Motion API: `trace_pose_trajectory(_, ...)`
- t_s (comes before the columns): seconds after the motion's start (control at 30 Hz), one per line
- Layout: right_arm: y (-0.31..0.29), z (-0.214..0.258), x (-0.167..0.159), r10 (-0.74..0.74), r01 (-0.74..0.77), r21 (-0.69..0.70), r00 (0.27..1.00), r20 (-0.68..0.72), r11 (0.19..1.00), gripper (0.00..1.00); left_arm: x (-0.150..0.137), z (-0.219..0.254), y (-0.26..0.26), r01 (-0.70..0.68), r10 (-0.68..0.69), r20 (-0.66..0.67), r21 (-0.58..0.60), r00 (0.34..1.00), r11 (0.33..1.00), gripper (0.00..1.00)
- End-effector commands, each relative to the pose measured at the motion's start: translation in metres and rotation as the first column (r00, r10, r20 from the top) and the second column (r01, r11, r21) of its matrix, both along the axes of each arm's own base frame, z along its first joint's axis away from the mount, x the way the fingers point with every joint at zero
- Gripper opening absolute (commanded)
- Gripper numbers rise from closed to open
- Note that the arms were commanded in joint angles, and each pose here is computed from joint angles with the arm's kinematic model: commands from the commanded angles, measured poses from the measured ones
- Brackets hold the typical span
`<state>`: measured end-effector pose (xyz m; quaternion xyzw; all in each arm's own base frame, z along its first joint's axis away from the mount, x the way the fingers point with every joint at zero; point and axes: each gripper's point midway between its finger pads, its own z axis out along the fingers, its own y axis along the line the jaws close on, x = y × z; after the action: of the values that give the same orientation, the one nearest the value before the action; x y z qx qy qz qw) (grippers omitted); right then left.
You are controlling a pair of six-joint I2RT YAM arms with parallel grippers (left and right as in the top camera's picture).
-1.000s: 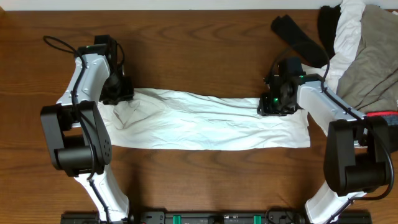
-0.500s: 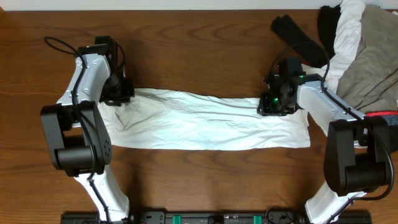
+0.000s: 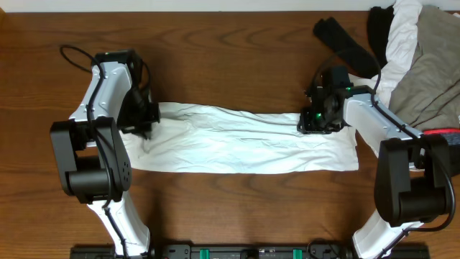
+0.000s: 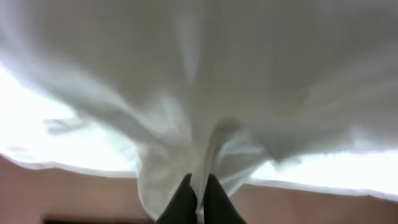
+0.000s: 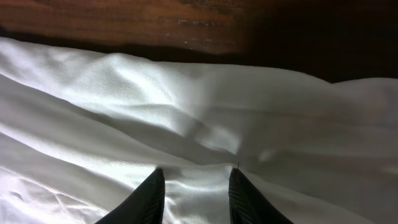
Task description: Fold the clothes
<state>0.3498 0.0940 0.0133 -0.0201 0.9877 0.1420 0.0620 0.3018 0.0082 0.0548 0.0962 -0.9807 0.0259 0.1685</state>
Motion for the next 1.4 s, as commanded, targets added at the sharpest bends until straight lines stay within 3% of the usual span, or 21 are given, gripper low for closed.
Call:
trace_pose_trajectory(0.0, -0.002, 0.002, -0.001, 0.005, -0.005, -0.009, 1.0, 0.01, 1.0, 0.33, -0.012, 0.008, -0.015, -0.04, 0.035, -0.068, -0.074, 0.997, 0.996, 0.06)
trace_pose_trajectory(0.43, -0.002, 0.002, 0.0, 0.005, -0.005, -0.009, 1.0, 0.015, 1.0, 0.33, -0.057, 0.032, -0.018, -0.056, 0.034, -0.273, -0.076, 0.961, 0.995, 0.06)
trace_pose_trajectory(0.7, -0.002, 0.002, -0.001, 0.005, -0.005, -0.009, 1.0, 0.01, 1.0, 0.33, -0.035, 0.018, -0.017, -0.061, 0.049, -0.173, -0.067, 0.984, 0.996, 0.07)
trace_pose_trajectory(0.77, -0.002, 0.002, -0.001, 0.005, -0.005, -0.009, 1.0, 0.008, 1.0, 0.33, -0.035, 0.018, -0.017, -0.061, 0.049, -0.172, -0.066, 0.984, 0.996, 0.13)
trace_pose_trajectory(0.87, -0.002, 0.002, 0.0, 0.005, -0.005, -0.009, 1.0, 0.013, 1.0, 0.33, -0.029, 0.014, -0.015, -0.056, 0.046, -0.145, -0.06, 0.988, 0.997, 0.13)
trace_pose_trajectory(0.97, -0.002, 0.002, 0.0, 0.005, -0.005, -0.009, 1.0, 0.013, 1.0, 0.33, -0.014, 0.007, -0.014, -0.053, 0.048, -0.078, -0.059, 0.996, 0.997, 0.06)
trace_pose_trajectory(1.13, -0.002, 0.002, -0.001, 0.005, -0.005, -0.009, 1.0, 0.01, 1.0, 0.33, 0.015, -0.003, -0.012, -0.049, 0.052, 0.047, -0.053, 0.998, 0.997, 0.06)
trace_pose_trajectory(1.27, -0.002, 0.002, -0.001, 0.005, -0.005, -0.009, 1.0, 0.01, 1.0, 0.33, 0.033, -0.01, 0.004, -0.095, 0.089, 0.123, 0.043, 0.988, 0.995, 0.06)
trace_pose_trajectory(1.37, -0.002, 0.002, -0.001, 0.005, -0.005, -0.009, 1.0, 0.01, 1.0, 0.33, 0.04, -0.011, 0.0, -0.113, 0.109, 0.152, 0.022, 0.982, 0.993, 0.09)
